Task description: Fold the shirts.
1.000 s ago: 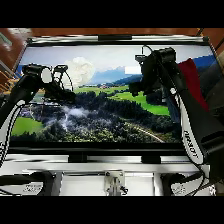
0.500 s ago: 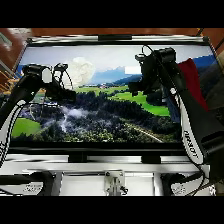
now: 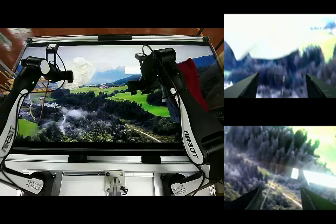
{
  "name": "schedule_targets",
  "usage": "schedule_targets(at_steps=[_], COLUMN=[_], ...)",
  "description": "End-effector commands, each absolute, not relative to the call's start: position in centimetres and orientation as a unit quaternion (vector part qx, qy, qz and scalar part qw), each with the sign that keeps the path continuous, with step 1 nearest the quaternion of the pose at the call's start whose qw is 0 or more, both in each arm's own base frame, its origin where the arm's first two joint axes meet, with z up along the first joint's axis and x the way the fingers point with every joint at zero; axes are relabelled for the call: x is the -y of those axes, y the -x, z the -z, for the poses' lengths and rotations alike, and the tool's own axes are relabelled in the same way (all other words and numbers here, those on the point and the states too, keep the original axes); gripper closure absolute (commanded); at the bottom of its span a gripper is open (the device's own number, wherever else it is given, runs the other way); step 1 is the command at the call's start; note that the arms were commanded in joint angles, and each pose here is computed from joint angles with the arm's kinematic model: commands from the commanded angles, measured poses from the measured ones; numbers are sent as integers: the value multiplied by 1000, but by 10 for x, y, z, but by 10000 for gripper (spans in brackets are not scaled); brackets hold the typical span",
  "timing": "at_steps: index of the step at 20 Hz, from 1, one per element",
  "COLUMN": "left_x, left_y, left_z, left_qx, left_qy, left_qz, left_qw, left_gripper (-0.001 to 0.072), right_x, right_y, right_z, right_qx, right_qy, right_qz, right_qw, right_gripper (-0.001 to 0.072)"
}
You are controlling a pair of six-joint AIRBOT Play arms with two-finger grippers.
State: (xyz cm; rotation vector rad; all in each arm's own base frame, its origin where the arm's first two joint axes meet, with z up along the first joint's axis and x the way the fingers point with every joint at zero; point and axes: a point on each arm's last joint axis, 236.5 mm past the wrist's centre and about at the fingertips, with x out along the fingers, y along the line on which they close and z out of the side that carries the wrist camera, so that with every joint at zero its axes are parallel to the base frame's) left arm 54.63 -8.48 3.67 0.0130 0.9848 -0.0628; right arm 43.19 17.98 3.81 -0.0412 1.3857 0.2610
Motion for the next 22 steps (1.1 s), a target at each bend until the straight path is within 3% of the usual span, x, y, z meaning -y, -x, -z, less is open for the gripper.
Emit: schedule_targets(at_steps=[1, 9, 10, 11, 12, 14, 17, 22], left_x=[53, 85, 88, 91, 97, 120, 160, 214], left_y=[-589, -591, -591, -591, -592, -599, -590, -467], left_z=[-7, 79, 79, 74, 62, 8, -127, -338], left_qx=[-483, -552, -552, -552, -546, -502, -376, -200], left_qy=[12, 77, 83, 89, 87, 62, 8, -38], left_qz=[-3, 38, 41, 45, 62, 117, 175, 260], left_qw=[875, 829, 828, 828, 831, 855, 910, 944], left_gripper=[-4, 9, 192, 586, 668, 669, 669, 669], right_x=[-188, -190, -189, -187, -186, -178, -149, -98], right_y=[-437, -440, -440, -440, -441, -444, -448, -404], right_z=[-40, -41, -41, -41, -43, -55, -108, -244], right_qx=[-627, -623, -622, -622, -620, -606, -553, -431], right_qy=[0, -6, -5, -2, 0, 9, 40, 33], right_qz=[-122, -123, -122, -120, -118, -109, -74, -28], right_qw=[770, 773, 773, 774, 776, 788, 829, 901], right_gripper=[128, 128, 128, 128, 128, 128, 128, 128])
